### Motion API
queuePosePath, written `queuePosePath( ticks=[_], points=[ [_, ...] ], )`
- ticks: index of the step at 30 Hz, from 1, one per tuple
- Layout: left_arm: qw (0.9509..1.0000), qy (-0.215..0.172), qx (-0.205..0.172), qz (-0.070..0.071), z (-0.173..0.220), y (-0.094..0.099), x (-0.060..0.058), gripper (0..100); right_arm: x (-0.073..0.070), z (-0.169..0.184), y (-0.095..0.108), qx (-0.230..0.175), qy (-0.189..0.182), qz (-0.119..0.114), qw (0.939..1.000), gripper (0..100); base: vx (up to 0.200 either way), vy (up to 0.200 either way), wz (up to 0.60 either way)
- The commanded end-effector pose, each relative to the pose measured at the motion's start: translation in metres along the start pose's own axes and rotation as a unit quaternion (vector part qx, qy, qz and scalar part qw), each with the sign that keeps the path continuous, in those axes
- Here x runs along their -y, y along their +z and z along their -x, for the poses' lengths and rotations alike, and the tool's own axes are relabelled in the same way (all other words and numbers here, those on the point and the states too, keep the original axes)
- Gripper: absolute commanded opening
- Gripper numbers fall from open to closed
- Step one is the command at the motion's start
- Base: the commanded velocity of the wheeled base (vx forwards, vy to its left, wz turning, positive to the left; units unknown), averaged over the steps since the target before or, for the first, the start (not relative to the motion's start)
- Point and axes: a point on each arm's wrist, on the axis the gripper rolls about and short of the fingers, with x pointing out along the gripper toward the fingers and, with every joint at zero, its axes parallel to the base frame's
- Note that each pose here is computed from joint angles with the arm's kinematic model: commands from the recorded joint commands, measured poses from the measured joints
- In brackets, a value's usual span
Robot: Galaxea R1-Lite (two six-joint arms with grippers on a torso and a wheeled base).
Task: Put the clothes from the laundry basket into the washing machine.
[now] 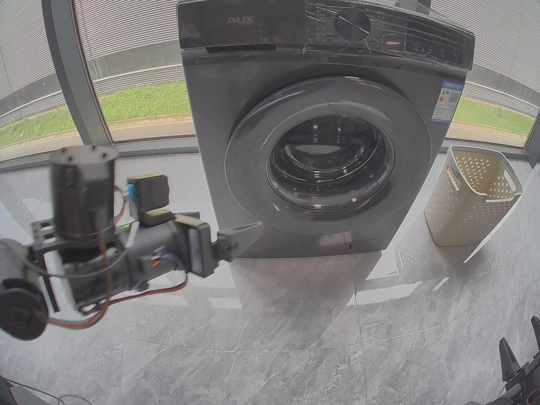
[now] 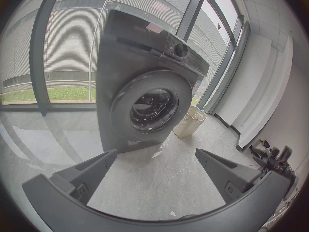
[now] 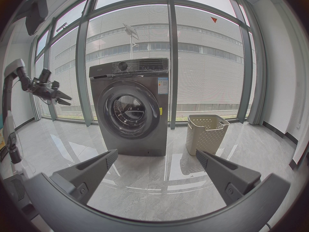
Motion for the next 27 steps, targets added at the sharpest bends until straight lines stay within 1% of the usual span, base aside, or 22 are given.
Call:
queuePosePath(
  ticks=[1,3,4,5,6,7,8,9,10,11,14,16,17,18,19,21,22,23,24,25,26,27],
  points=[
    [0.9956,0.040,0.081,-0.025,0.136,-0.043,-0.032,100,0.000,-0.001,-0.005,-0.007,0.001,0.000,1.0000,100,0.000,0.000,0.00],
    [0.9932,0.061,0.094,-0.032,0.152,-0.056,-0.038,100,0.000,-0.001,-0.005,-0.007,0.000,0.000,1.0000,100,0.000,0.000,0.00],
    [0.9919,0.072,0.097,-0.037,0.160,-0.065,-0.041,100,0.000,-0.001,-0.005,-0.007,0.001,-0.001,1.0000,100,0.000,0.000,0.00],
    [0.9916,0.074,0.099,-0.038,0.161,-0.066,-0.041,100,0.000,-0.001,-0.005,-0.007,0.001,0.000,1.0000,100,0.000,0.000,0.00],
    [0.9886,0.092,0.113,-0.040,0.174,-0.078,-0.045,100,0.000,-0.001,-0.005,-0.007,0.000,-0.001,1.0000,100,0.000,0.000,0.00],
    [0.9858,0.107,0.124,-0.039,0.181,-0.085,-0.047,100,0.000,-0.001,-0.005,-0.007,0.000,0.000,1.0000,100,0.000,0.000,0.00],
    [0.9842,0.116,0.128,-0.037,0.185,-0.090,-0.049,100,0.000,-0.001,-0.005,-0.007,0.001,0.000,1.0000,100,0.000,0.000,0.00],
    [0.9842,0.116,0.128,-0.037,0.185,-0.090,-0.049,100,0.000,-0.001,-0.005,-0.007,0.001,0.000,1.0000,100,0.000,0.000,0.00],
    [0.9791,0.143,0.141,-0.036,0.195,-0.103,-0.051,100,0.000,-0.001,-0.005,-0.007,0.001,0.000,1.0000,100,0.000,0.000,0.00],
    [0.9768,0.151,0.148,-0.036,0.199,-0.106,-0.051,100,0.000,-0.001,-0.005,-0.007,0.001,0.000,1.0000,100,0.000,0.000,0.00],
    [0.9659,0.189,0.173,-0.040,0.213,-0.116,-0.051,100,0.000,-0.001,-0.005,-0.007,0.001,0.000,1.0000,100,0.000,0.000,0.00],
    [0.9617,0.205,0.178,-0.040,0.218,-0.121,-0.050,100,0.000,-0.001,-0.005,-0.007,0.001,0.000,1.0000,100,0.000,0.000,0.00],
    [0.9595,0.212,0.180,-0.042,0.221,-0.123,-0.049,100,0.000,-0.001,-0.005,-0.007,0.001,0.000,1.0000,100,0.000,0.000,0.00],
    [0.9589,0.215,0.180,-0.043,0.221,-0.124,-0.049,100,0.000,-0.001,-0.005,-0.007,0.001,0.000,1.0000,100,0.000,0.000,0.00],
    [0.9529,0.237,0.181,-0.055,0.225,-0.131,-0.049,100,0.000,-0.001,-0.005,-0.007,0.001,0.000,1.0000,100,0.000,0.000,0.00],
    [0.9459,0.260,0.183,-0.066,0.228,-0.139,-0.048,100,0.000,-0.001,-0.005,-0.007,0.001,0.000,1.0000,100,0.000,0.000,0.00],
    [0.9422,0.270,0.185,-0.074,0.229,-0.145,-0.047,100,0.000,-0.001,-0.005,-0.007,0.001,-0.001,1.0000,100,0.000,0.000,0.00],
    [0.9410,0.273,0.184,-0.078,0.229,-0.149,-0.047,100,0.000,-0.001,-0.005,-0.007,0.001,0.000,1.0000,100,0.000,0.000,0.00],
    [0.9410,0.273,0.184,-0.078,0.229,-0.149,-0.047,100,0.000,-0.001,-0.005,-0.007,0.001,0.000,1.0000,100,0.000,0.000,0.00],
    [0.9396,0.277,0.179,-0.092,0.228,-0.162,-0.047,100,0.000,-0.001,-0.005,-0.007,0.001,0.000,1.0000,100,0.000,0.000,0.00],
    [0.9396,0.277,0.179,-0.092,0.228,-0.162,-0.047,100,0.000,-0.001,-0.005,-0.007,0.001,0.000,1.0000,100,0.000,0.000,0.00],
    [0.9386,0.280,0.172,-0.105,0.227,-0.177,-0.045,100,0.000,-0.001,-0.005,-0.007,0.001,0.000,1.0000,100,0.000,0.000,0.00]
  ],
)
